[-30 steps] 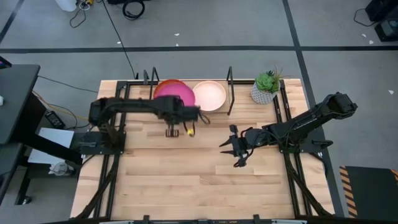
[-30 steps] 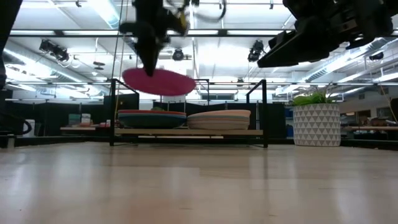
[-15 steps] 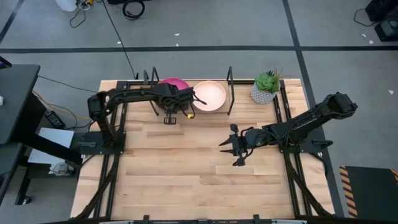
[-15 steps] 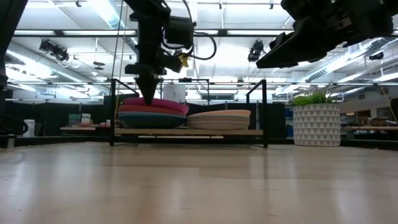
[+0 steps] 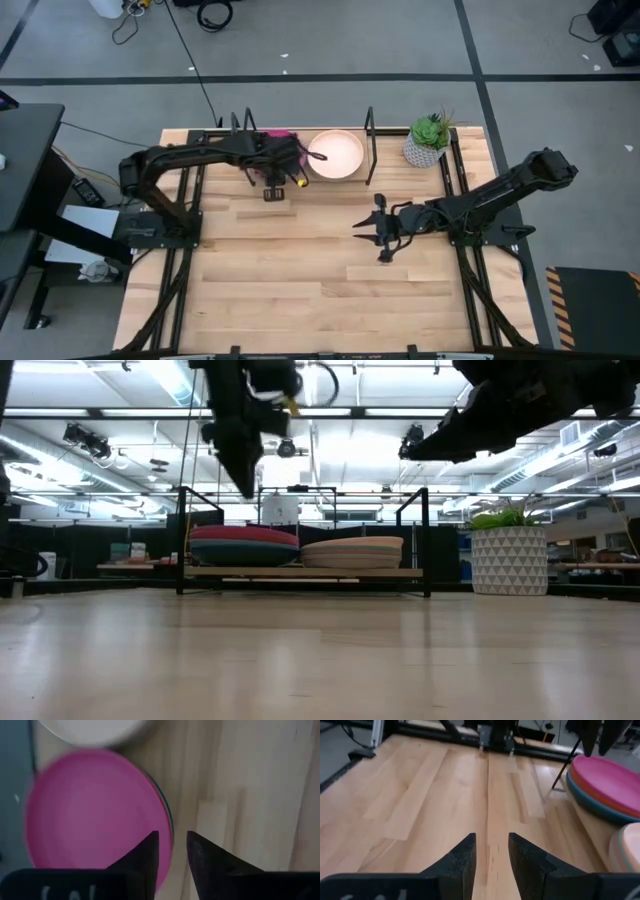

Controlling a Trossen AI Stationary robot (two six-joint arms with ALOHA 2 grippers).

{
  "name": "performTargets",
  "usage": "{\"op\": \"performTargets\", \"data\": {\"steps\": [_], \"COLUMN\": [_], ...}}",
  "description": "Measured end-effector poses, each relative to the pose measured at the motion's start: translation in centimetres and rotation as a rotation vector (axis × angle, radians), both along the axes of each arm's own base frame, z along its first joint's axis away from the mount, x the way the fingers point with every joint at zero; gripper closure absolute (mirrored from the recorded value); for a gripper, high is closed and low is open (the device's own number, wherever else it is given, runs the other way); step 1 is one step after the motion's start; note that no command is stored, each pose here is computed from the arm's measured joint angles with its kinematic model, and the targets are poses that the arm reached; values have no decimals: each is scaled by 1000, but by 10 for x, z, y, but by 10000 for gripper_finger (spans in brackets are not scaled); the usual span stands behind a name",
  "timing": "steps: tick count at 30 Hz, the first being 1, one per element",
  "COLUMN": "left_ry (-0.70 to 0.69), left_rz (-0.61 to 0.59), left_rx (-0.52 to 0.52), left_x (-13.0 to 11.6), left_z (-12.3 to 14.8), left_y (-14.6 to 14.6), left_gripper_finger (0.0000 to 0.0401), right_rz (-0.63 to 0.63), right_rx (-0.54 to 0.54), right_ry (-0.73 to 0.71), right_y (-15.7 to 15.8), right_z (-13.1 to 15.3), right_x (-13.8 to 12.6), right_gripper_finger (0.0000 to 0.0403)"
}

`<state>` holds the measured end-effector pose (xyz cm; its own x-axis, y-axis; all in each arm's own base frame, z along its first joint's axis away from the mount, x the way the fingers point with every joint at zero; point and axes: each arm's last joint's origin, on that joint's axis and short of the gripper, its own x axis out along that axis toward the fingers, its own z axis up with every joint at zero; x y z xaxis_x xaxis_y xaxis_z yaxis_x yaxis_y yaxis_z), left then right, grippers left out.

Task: Place and stack plates onto a shelf
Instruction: Return to Home Position

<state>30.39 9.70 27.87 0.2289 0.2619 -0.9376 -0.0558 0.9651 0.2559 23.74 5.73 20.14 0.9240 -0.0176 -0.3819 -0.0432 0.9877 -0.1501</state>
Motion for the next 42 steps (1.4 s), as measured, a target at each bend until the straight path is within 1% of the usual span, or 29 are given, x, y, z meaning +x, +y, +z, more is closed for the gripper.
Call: {"op": "performTargets", "data": {"steps": [3,7,9,13,14,15,17,19,20,22,23,25,26,28,29,31,33,34,36,37,42], "left_ry": [-118,-320,-414,-582,-621,-625,-717,-733,-783,-805,-842,-877,-915,-936,-987,-978,-1047,-1042,-1083,-1081,-1119], "left_rz": [2,-52,-76,-140,-149,-148,-153,-166,-179,-197,-209,-227,-236,-251,-257,-253,-255,-247,-243,-237,-233], "left_rx": [27,59,56,47,51,47,55,54,62,62,65,68,74,72,79,58,55,45,37,26,7], "left_x": [-9,-20,-27,-40,-45,-50,-56,-64,-67,-74,-77,-83,-87,-94,-96,-105,-110,-115,-121,-125,-140], "left_z": [7,5,3,-5,-6,-11,-10,-16,-13,-19,-18,-22,-21,-27,-24,-36,-36,-43,-46,-51,-59], "left_y": [-6,-18,-24,-38,-41,-43,-48,-53,-56,-61,-64,-69,-71,-75,-77,-80,-82,-83,-84,-85,-88], "left_gripper_finger": [296,306,312,321,323,325,330,337,340,348,352,359,363,370,374,382,389,392,394,395,387], "right_rz": [-1,-27,-47,-49,-44,-43,-50,-66,-74,-84,-90,-100,-105,-123,-127,-137,-139,-142,-140,-145,-138], "right_rx": [-7,-3,4,57,70,78,98,118,127,146,154,163,177,184,195,210,226,237,254,262,287], "right_ry": [-40,-83,-101,-163,-188,-203,-235,-266,-278,-290,-309,-310,-339,-335,-359,-370,-399,-399,-433,-416,-488], "right_y": [-4,-14,-21,-31,-33,-36,-40,-44,-46,-48,-49,-51,-52,-53,-54,-54,-55,-55,-55,-55,-55], "right_z": [0,-7,-10,-8,-6,-5,-3,-3,-4,-7,-7,-13,-11,-18,-16,-23,-26,-30,-32,-33,-26], "right_x": [-6,-18,-28,-43,-47,-51,-58,-65,-69,-75,-78,-84,-86,-93,-94,-99,-104,-106,-109,-110,-111], "right_gripper_finger": [286,297,304,322,326,330,339,348,352,358,361,365,366,368,368,368,368,368,368,368,368]}}
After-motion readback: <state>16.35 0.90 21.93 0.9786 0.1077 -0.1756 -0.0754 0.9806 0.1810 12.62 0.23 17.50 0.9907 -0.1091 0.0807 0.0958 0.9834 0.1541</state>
